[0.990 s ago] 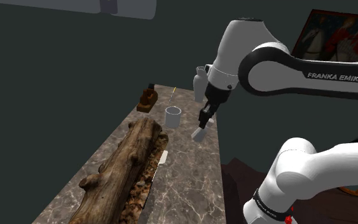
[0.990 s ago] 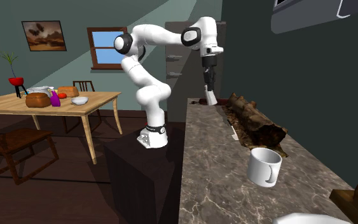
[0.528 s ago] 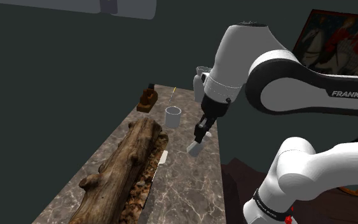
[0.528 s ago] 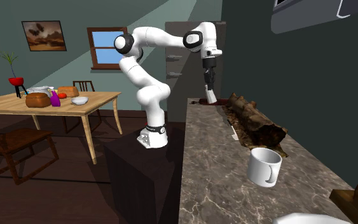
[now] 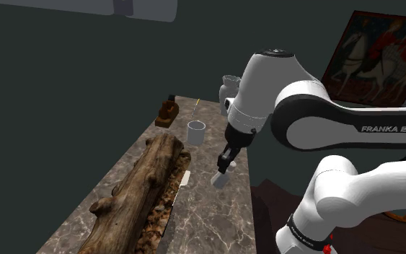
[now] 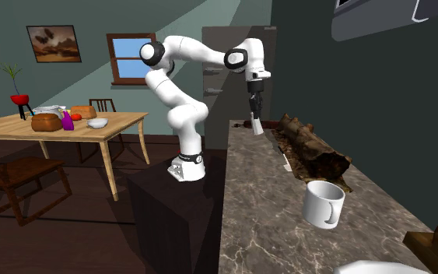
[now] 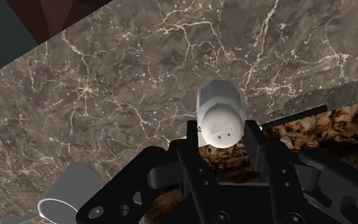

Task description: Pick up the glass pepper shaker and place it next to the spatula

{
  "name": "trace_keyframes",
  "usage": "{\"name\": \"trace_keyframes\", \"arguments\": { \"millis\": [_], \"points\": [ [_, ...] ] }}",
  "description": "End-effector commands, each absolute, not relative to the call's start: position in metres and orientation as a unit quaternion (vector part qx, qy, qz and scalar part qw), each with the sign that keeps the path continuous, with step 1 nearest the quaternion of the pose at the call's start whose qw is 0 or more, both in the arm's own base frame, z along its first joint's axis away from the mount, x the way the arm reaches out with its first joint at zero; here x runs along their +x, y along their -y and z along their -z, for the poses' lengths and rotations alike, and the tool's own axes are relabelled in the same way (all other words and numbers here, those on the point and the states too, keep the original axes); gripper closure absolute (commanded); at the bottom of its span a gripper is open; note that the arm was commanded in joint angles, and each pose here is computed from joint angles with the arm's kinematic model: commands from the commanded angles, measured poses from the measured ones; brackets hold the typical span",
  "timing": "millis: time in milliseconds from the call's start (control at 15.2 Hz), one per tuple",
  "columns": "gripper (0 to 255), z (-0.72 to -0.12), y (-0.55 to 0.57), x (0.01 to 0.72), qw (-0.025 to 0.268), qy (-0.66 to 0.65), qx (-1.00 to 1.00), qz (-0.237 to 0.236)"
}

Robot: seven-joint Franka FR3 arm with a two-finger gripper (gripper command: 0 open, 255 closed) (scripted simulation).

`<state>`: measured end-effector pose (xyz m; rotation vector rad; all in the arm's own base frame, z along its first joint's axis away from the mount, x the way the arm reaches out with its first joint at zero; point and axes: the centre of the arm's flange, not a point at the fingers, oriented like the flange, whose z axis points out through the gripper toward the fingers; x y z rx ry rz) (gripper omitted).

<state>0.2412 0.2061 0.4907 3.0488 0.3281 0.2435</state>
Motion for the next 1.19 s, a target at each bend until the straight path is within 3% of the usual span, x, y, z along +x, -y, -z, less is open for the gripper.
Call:
{"name": "trace_keyframes", "arguments": {
  "millis": [0,1122],
  "points": [
    [255,-0.48,-0.206,0.242,0.033,-0.107,0.991,-0.079],
    [255,-0.39,-0.206,0.242,0.033,-0.107,0.991,-0.079]
  ]
}}
